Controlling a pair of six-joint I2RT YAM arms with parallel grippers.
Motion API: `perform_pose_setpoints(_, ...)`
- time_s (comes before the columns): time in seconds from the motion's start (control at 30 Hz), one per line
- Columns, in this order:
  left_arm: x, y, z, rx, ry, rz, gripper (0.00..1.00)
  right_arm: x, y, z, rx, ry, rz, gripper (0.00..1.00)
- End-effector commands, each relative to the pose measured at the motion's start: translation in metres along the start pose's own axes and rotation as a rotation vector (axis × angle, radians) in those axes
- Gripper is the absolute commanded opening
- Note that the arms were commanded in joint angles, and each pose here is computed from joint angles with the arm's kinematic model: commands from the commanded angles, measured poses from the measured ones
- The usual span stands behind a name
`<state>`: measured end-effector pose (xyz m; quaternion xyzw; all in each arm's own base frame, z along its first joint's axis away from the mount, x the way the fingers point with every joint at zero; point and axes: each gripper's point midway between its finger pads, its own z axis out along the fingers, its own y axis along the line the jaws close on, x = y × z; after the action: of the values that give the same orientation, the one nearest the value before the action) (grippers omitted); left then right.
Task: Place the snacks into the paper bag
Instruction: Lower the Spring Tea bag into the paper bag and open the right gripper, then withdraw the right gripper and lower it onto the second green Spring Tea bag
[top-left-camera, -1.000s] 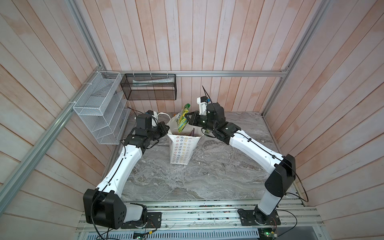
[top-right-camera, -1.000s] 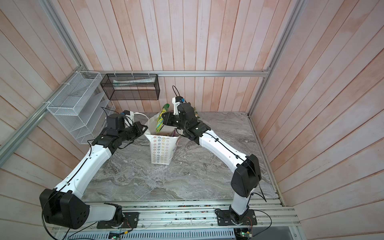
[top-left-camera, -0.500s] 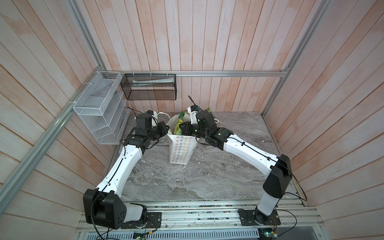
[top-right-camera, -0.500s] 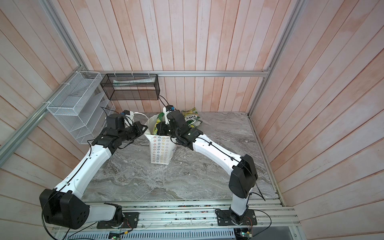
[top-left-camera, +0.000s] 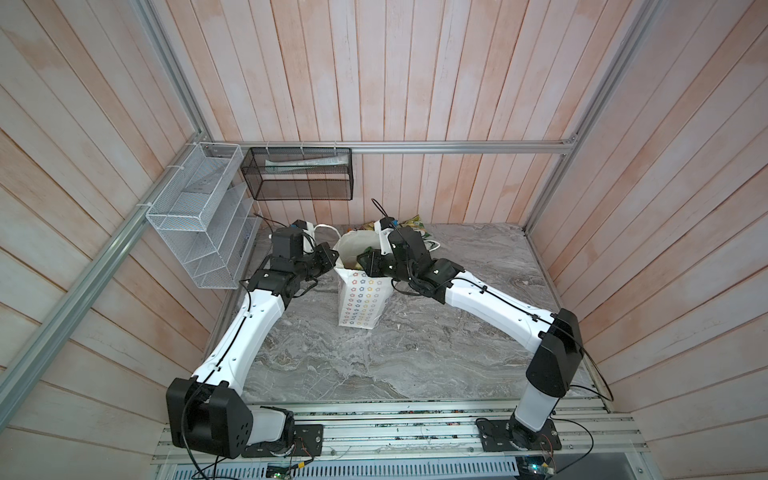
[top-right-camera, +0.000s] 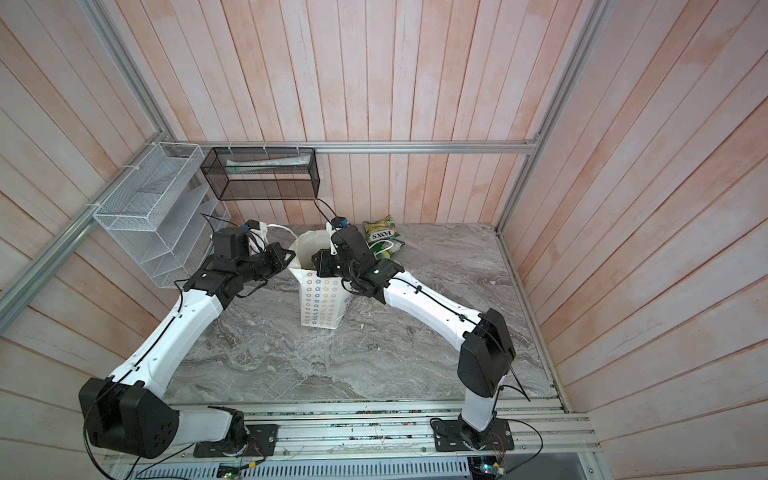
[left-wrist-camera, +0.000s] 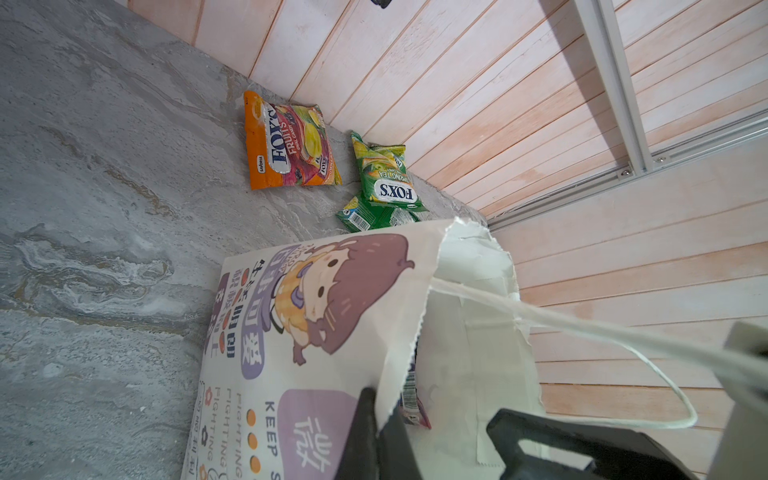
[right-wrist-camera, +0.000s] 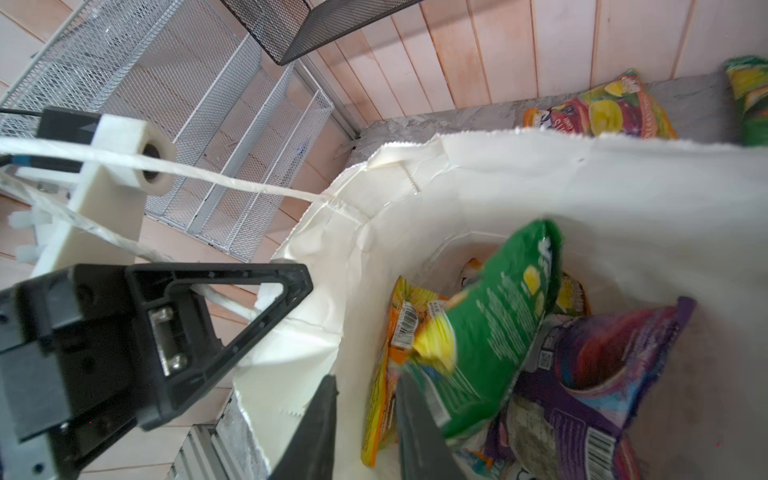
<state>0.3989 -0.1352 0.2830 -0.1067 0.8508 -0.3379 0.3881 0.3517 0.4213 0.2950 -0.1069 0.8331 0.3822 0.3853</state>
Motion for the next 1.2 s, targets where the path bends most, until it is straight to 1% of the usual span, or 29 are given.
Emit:
perform_pose_setpoints(0.0,-0.02,-0.019,-0.011,0.061,-0.078,0.028,0.04,-0.027,0.008,-0.027,0.026,-0.08,-0.036,0.33)
perform_pose_setpoints(0.1,-0.021,-0.018,-0.012,0.052,-0.084,0.028,0.04,-0.039,0.014,-0.042,0.028,-0.12,-0.055,0.34)
perform_pose_setpoints(0.2,-0.021,-0.013,-0.011,0.027,-0.086,0.024,0.04,-0.052,0.023,-0.059,0.005,-0.156,-0.069,0.39)
perform_pose_setpoints(0.3,-0.02,-0.012,-0.01,0.026,-0.078,0.017,0.04,-0.066,0.034,-0.081,-0.019,-0.204,-0.093,0.48)
perform_pose_setpoints(0.37,-0.021,-0.011,-0.01,0.021,-0.083,0.016,0.04,-0.076,0.035,-0.097,-0.008,-0.242,-0.104,0.56)
perform_pose_setpoints(0.5,-0.021,-0.008,-0.01,0.008,-0.084,0.015,0.04,-0.089,0.025,-0.128,0.031,-0.308,-0.1,0.66)
perform_pose_setpoints(0.6,-0.022,-0.008,-0.01,0.007,-0.085,0.012,0.04,-0.095,0.004,-0.148,0.069,-0.349,-0.072,0.7)
perform_pose_setpoints(0.73,-0.022,-0.002,-0.009,-0.021,-0.089,0.008,0.04,-0.095,-0.037,-0.172,0.1,-0.389,0.016,0.71)
perform_pose_setpoints(0.9,-0.021,0.0,-0.008,-0.02,-0.081,-0.004,0.04,-0.09,-0.097,-0.195,0.154,-0.442,0.14,0.71)
perform_pose_setpoints(1.03,-0.021,0.001,-0.007,-0.023,-0.08,-0.006,0.04,-0.077,-0.15,-0.194,0.18,-0.438,0.25,0.71)
perform_pose_setpoints(1.1,-0.021,0.001,-0.007,-0.021,-0.079,-0.006,0.04,-0.07,-0.171,-0.188,0.182,-0.424,0.287,0.71)
perform_pose_setpoints(1.17,-0.021,0.001,-0.007,-0.018,-0.08,-0.006,0.04,-0.063,-0.196,-0.179,0.213,-0.411,0.318,0.72)
